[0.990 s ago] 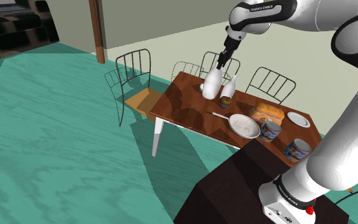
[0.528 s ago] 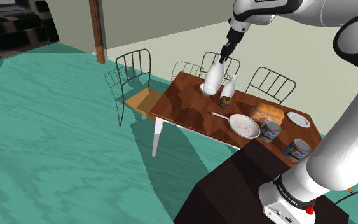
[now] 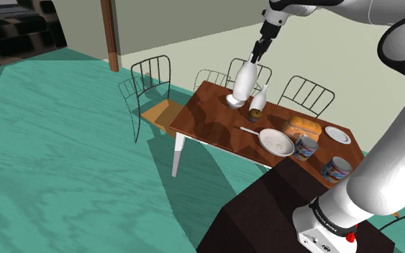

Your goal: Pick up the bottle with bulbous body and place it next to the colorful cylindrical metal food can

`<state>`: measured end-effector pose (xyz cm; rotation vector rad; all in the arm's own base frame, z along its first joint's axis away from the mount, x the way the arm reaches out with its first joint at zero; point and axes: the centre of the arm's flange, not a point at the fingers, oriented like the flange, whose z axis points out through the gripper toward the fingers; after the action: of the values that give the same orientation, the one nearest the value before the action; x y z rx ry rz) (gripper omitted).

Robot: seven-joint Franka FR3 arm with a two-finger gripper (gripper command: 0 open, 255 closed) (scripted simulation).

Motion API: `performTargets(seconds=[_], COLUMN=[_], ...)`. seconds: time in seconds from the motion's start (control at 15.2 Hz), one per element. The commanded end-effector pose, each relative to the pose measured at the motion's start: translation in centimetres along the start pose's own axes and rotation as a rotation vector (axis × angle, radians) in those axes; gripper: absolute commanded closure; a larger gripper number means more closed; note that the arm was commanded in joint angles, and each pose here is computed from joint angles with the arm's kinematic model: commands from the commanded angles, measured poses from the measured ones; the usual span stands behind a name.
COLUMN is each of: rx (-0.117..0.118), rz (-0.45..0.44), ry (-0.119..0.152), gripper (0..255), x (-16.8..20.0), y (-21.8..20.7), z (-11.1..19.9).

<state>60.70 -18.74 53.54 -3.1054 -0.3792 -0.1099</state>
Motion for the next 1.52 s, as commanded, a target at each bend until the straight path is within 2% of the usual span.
performTargets(seconds=[0.0, 1.45], rx=[0.0, 0.0], rz=[0.0, 0.0], ry=[0.0, 0.0], gripper=[255, 255], x=[-1.3, -28.7], y=[0.4, 9.5], z=[-0.5, -2.5])
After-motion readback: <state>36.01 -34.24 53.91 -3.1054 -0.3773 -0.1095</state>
